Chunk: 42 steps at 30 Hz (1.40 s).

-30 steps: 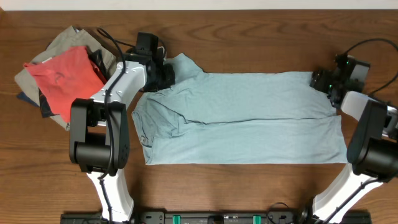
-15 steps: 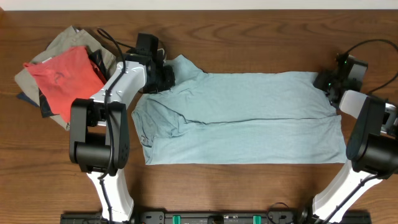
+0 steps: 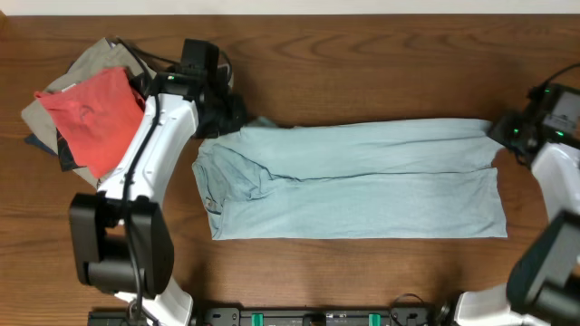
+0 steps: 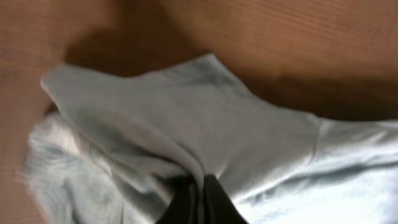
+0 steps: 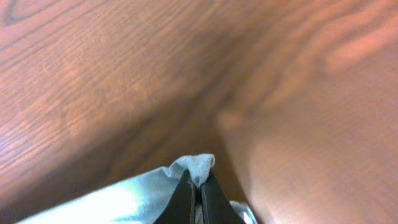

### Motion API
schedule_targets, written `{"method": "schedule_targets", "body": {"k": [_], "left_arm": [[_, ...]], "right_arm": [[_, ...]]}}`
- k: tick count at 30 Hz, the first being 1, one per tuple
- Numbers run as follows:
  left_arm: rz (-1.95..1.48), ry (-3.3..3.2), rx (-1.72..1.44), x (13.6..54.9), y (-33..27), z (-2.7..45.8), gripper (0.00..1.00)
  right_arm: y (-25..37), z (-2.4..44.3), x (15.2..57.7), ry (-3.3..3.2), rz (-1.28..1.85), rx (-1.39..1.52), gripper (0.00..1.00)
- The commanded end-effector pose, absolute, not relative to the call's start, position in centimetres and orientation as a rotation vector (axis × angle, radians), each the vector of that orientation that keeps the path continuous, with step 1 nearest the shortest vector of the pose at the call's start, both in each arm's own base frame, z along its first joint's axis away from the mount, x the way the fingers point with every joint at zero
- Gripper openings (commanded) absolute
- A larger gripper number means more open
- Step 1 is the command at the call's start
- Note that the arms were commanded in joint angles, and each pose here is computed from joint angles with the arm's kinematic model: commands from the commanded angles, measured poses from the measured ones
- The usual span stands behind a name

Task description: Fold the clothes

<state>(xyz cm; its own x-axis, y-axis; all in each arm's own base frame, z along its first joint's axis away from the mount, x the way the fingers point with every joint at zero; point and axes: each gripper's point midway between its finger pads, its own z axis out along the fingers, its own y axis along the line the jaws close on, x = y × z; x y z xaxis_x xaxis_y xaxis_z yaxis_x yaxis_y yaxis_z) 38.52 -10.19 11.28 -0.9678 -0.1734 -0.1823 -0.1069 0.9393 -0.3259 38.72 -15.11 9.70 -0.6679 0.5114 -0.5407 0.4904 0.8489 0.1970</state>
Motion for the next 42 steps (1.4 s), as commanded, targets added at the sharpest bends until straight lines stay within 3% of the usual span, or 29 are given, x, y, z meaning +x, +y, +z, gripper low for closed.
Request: {"method": "schedule_targets", "body": {"k": [1, 8, 23, 25, 27, 30, 33, 37, 42], "left_arm": [[-0.465, 2.939, -0.25, 36.8, -9.4, 11.9, 0.06], [-0.426, 3.118, -0.383, 31.9, -7.2, 12.0, 0.06], [-0.375, 3.391, -0.373, 25.1, -7.0, 10.3, 0.06], [-0.366, 3.429, -0.384, 24.1, -6.9, 10.0, 0.07], [-0.358, 3.464, -0.397, 23.2, -6.9, 9.7, 0.22], [-0.35, 3.495, -0.407, 22.4, -6.8, 9.5, 0.33], [-0.35, 3.514, -0.386, 21.9, -6.7, 9.2, 0.36], [-0.353, 3.5, -0.382, 22.2, -6.8, 9.1, 0.37], [-0.366, 3.454, -0.367, 23.2, -6.9, 8.7, 0.37]], "right_arm": [[-16.2, 11.2, 36.2, 2.438, -0.016, 0.77, 0.01], [-16.7, 10.7, 31.1, 2.572, -0.074, 0.853, 0.01], [-17.0, 8.6, 26.6, 2.737, -0.224, 0.933, 0.01], [-16.9, 8.4, 26.2, 2.753, -0.228, 0.939, 0.11], [-17.0, 8.3, 25.5, 2.774, -0.258, 0.949, 0.2], [-17.0, 8.3, 25.0, 2.791, -0.278, 0.958, 0.28], [-16.9, 8.2, 24.8, 2.803, -0.273, 0.96, 0.38], [-16.4, 8.1, 24.8, 2.822, -0.24, 0.933, 0.41], [-14.9, 6.9, 25.1, 2.884, -0.115, 0.83, 0.57]]}}
